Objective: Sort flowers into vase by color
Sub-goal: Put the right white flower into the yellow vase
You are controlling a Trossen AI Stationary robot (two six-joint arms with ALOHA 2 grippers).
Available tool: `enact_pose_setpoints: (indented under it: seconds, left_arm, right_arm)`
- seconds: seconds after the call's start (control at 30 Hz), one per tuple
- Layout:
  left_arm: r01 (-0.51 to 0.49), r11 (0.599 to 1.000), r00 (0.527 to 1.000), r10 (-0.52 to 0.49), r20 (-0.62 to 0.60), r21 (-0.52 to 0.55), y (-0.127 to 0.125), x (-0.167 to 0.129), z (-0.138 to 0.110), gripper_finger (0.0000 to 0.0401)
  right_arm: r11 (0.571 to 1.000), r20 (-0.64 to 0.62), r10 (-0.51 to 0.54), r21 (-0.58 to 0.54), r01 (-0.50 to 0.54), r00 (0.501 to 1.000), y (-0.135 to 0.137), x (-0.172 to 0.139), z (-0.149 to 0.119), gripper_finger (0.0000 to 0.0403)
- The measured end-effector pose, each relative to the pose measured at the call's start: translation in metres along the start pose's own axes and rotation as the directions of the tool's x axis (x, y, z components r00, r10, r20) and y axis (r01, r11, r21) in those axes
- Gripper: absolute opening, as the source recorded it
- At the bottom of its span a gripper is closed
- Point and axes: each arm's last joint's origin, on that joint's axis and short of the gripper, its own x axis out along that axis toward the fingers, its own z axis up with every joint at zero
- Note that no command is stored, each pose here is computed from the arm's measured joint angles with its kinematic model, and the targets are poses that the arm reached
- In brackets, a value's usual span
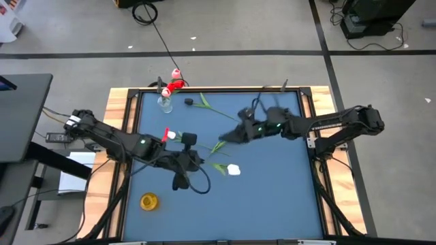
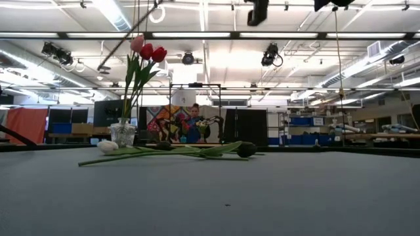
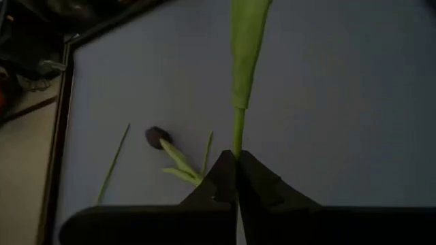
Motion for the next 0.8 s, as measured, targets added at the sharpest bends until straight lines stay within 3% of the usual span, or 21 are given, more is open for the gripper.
enact_pose_setpoints:
  seconds: [0.1,0.33,0.6,0.8]
  left_arm:
    - [0.014,0.997,1.0,-0.012,0.018,-0.075,-0.001,-0.015,-0.001,0.0002]
    - [-0.077,0.972,0.99,0.101,0.095,-0.223,-0.006,-0.058,-0.006,0.0001]
    - [-0.197,0.911,0.96,0.254,0.116,-0.362,-0.035,-0.096,-0.026,0.0001]
    - [-0.161,0.836,0.926,0.312,0.212,-0.525,-0.056,-0.116,-0.032,0.0]
  right_arm:
    - [0.992,0.116,0.075,-0.106,-0.063,0.99,0.015,-0.01,0.013,0.0161]
    - [0.943,0.322,0.15,-0.332,-0.037,0.935,0.042,-0.036,0.03,0.0161]
    - [0.913,0.316,0.171,-0.407,-0.03,0.933,0.048,-0.043,0.032,0.016]
    - [0.911,0.294,0.161,-0.411,-0.028,0.942,0.046,-0.039,0.027,0.016]
